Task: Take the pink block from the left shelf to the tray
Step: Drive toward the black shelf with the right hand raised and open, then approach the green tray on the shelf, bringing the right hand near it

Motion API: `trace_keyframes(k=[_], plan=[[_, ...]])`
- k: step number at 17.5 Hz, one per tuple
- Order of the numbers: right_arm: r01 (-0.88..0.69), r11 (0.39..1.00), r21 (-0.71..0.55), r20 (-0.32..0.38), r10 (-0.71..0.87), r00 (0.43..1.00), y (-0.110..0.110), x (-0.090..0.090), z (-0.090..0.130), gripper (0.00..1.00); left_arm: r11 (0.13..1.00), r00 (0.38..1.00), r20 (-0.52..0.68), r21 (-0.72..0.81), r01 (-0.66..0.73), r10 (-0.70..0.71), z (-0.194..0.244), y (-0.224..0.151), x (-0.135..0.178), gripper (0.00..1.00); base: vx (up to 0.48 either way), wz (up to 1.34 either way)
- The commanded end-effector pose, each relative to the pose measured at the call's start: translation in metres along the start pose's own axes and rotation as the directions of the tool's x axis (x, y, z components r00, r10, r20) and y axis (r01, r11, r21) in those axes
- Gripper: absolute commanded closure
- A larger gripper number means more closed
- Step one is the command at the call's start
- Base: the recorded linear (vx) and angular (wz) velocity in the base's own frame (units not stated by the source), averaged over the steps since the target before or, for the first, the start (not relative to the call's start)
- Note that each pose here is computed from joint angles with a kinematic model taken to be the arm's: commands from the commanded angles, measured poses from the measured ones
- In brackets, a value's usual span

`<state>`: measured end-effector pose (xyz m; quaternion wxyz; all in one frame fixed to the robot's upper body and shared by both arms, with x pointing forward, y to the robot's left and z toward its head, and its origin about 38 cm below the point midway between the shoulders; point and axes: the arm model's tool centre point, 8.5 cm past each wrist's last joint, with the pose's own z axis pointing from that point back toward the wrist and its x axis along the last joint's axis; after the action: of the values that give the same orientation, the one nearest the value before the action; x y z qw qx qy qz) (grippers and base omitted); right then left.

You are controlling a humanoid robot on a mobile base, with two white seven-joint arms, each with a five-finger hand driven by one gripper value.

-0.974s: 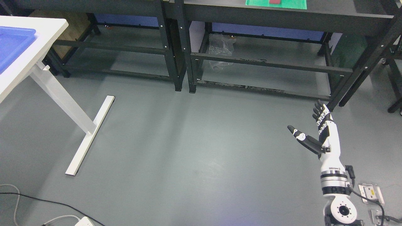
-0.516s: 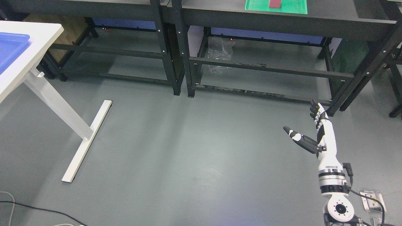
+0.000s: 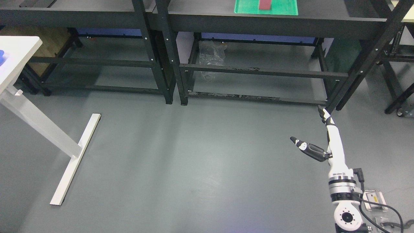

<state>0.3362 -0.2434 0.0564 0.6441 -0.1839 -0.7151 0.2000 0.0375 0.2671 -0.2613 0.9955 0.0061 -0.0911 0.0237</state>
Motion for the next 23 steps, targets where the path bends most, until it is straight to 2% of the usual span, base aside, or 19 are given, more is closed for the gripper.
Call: trace_keyframes(k=[1, 3, 5, 8, 11, 14, 23], plan=[[-0.129, 0.991, -0.048, 0.046, 0.131, 0.990, -0.028, -0.001, 0.010, 0.00, 1.000, 1.000, -0.008, 0.018, 0.004, -0.004, 0.002, 0.012, -0.005, 0.00, 0.037, -0.19], [-0.125, 0.989, -0.073, 0.118, 0.133, 0.984, -0.036, 0.004, 0.011, 0.00, 1.000, 1.000, -0.008, 0.018, 0.004, -0.004, 0.002, 0.012, -0.005, 0.00, 0.036, -0.18], [-0.127, 0.989, -0.080, 0.144, 0.137, 0.980, -0.038, 0.009, 0.007, 0.00, 1.000, 1.000, -0.008, 0.018, 0.004, -0.004, 0.002, 0.012, -0.005, 0.00, 0.037, -0.15], [-0.202, 0.977, -0.069, 0.068, 0.207, 0.976, -0.037, 0.007, -0.004, 0.02, 1.000, 1.000, -0.008, 0.018, 0.004, -0.004, 0.002, 0.012, -0.005, 0.00, 0.044, -0.13], [-0.371, 0.925, -0.082, 0.033, 0.375, 0.927, -0.032, 0.011, -0.011, 0.04, 1.000, 1.000, -0.008, 0.018, 0.004, -0.004, 0.002, 0.012, -0.005, 0.00, 0.051, -0.14], [-0.411, 0.908, -0.080, 0.031, 0.414, 0.910, -0.020, 0.015, -0.010, 0.04, 1.000, 1.000, -0.010, 0.018, 0.004, -0.004, 0.002, 0.012, -0.005, 0.00, 0.070, -0.09], [-0.392, 0.912, -0.123, 0.052, 0.401, 0.915, -0.023, 0.024, -0.013, 0.03, 1.000, 1.000, -0.008, 0.018, 0.004, -0.004, 0.002, 0.012, -0.005, 0.00, 0.110, 0.03]])
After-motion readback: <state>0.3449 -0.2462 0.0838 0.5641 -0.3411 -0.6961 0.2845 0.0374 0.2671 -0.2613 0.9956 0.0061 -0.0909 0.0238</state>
